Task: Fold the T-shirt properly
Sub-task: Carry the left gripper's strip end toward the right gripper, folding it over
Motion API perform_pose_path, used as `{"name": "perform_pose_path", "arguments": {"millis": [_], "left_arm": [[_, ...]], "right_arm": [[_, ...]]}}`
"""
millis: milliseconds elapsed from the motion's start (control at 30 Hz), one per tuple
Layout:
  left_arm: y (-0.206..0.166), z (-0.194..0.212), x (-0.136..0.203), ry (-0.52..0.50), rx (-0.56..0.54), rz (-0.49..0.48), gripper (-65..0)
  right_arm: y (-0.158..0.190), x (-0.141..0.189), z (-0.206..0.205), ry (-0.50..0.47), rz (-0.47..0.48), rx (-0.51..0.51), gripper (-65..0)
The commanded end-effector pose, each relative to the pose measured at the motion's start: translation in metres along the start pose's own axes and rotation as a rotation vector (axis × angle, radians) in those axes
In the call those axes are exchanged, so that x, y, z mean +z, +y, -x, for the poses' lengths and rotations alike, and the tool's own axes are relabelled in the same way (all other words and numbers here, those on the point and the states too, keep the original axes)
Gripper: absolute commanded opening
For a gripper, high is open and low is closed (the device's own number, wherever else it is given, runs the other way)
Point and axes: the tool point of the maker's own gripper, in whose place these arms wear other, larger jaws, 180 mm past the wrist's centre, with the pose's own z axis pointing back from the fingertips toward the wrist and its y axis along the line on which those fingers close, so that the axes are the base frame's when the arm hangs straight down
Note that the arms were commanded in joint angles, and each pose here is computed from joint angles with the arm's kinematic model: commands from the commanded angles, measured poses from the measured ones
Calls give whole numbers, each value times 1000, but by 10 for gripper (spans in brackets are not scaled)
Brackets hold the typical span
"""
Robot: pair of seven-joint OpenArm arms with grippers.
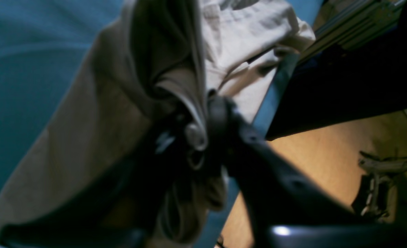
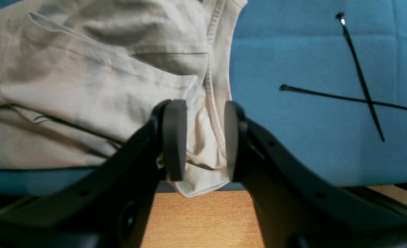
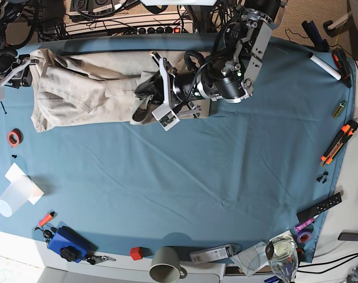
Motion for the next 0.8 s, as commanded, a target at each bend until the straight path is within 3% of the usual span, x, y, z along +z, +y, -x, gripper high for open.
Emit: {"name": "perform_pose_path", "arguments": {"millis": [0, 100, 300, 467, 767], "left_arm": [[-7, -19, 1, -66, -16, 25, -423], [-7, -18, 1, -64, -14, 25, -354], [-6, -17, 1, -57, -7, 20, -354], [-3, -8, 4, 7, 22, -8, -363], [11, 23, 6, 124, 27, -112, -580]], "right_arm": [[-5, 6, -14, -40, 19, 29, -461], [-5, 6, -14, -42, 19, 29, -461], [-5, 6, -15, -45, 19, 29, -461], [-5, 6, -18, -61, 19, 30, -461], [-5, 7, -24, -92, 18, 30, -461]]}}
